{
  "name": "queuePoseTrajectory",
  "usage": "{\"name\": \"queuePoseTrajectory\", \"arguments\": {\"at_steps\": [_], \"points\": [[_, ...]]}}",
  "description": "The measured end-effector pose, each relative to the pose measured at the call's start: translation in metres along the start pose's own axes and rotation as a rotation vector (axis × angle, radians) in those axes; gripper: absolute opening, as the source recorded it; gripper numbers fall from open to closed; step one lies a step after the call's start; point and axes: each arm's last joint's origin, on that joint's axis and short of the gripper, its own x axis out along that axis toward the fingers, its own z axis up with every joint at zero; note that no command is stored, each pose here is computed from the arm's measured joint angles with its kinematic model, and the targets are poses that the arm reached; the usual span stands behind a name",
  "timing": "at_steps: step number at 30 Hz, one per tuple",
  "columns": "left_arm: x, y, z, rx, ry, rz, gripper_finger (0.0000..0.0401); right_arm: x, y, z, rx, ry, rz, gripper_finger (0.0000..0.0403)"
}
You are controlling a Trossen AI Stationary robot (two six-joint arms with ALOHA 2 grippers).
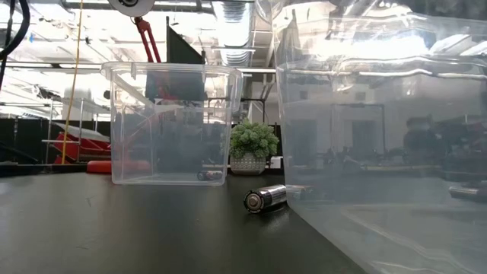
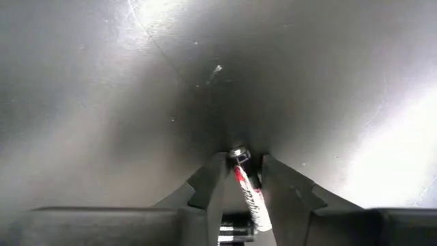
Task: Sort batteries
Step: Put the silver battery into the top transparent bin
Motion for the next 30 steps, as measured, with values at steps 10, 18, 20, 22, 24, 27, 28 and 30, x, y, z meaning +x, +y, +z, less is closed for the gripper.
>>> {"name": "queuePoseTrajectory", "arguments": {"at_steps": [10,18,20,22,24,27,28,30], "points": [[0.0003,0.0007,0.0019,0.028,0.000,0.006,0.0026,0.0000,0.0000,0.0000,-0.014,0.000,0.000,0.0292],[-0.0001,0.0006,0.0021,0.043,-0.005,0.005,0.0023,0.0000,0.0000,0.0000,-0.017,0.000,0.000,0.0292],[-0.0007,0.0002,0.0023,0.050,-0.011,0.004,0.0023,0.0000,0.0000,0.0000,-0.017,0.000,0.000,0.0292],[-0.0018,-0.0007,0.0027,0.064,-0.022,0.006,0.0023,0.0000,0.0000,0.0000,-0.017,0.000,0.000,0.0292],[-0.0029,-0.0019,0.0030,0.066,-0.034,0.005,0.0023,0.0000,0.0000,0.0000,-0.017,0.000,0.000,0.0292],[-0.0039,-0.0029,0.0032,0.070,-0.040,0.003,0.0022,0.0000,0.0000,0.0000,-0.017,0.000,0.000,0.0292],[-0.0040,-0.0029,0.0033,0.069,-0.041,0.002,0.0022,0.0000,0.0000,0.0000,-0.016,0.000,0.000,0.0292],[-0.0041,-0.0031,0.0033,0.069,-0.042,0.001,0.0022,0.0000,0.0000,0.0000,-0.016,0.000,0.000,0.0292]]}}
